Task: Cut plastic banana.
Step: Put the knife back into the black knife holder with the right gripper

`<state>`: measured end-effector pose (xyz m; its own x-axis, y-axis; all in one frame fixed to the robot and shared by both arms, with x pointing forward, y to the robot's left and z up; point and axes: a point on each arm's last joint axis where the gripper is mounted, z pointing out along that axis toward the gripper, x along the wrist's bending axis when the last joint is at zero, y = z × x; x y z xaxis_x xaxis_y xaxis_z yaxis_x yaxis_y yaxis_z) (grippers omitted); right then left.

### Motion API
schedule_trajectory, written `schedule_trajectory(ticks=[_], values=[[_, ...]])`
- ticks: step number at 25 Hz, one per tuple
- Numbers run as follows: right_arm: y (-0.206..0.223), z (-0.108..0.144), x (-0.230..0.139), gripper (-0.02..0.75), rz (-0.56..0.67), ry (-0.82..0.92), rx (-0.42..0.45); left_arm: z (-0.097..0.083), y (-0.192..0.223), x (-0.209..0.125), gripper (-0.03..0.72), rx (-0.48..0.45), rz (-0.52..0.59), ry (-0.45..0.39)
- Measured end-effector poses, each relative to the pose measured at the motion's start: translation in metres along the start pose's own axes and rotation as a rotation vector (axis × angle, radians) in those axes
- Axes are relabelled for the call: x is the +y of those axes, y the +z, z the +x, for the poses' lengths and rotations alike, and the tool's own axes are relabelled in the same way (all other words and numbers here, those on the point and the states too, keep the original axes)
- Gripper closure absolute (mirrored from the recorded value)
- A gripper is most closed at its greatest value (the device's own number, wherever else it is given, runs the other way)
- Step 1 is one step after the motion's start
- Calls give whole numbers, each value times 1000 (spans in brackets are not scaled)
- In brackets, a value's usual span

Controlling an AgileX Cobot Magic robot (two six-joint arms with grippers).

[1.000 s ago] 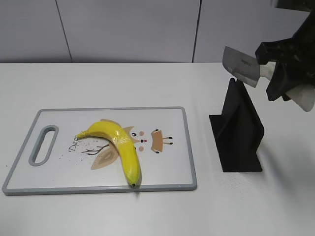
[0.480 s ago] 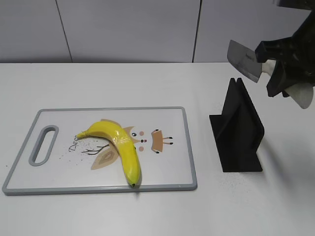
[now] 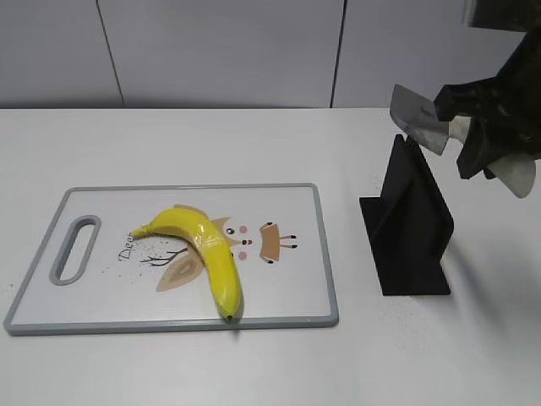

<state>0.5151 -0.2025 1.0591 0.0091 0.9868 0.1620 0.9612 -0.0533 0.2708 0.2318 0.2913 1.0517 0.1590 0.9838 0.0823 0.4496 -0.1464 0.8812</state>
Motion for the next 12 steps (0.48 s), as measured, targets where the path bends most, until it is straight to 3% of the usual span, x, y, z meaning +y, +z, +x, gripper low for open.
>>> schedule_trajectory(ticks=[12], values=[[25, 1, -3, 576, 151, 13, -14, 0, 0, 0, 95, -5, 2, -2]])
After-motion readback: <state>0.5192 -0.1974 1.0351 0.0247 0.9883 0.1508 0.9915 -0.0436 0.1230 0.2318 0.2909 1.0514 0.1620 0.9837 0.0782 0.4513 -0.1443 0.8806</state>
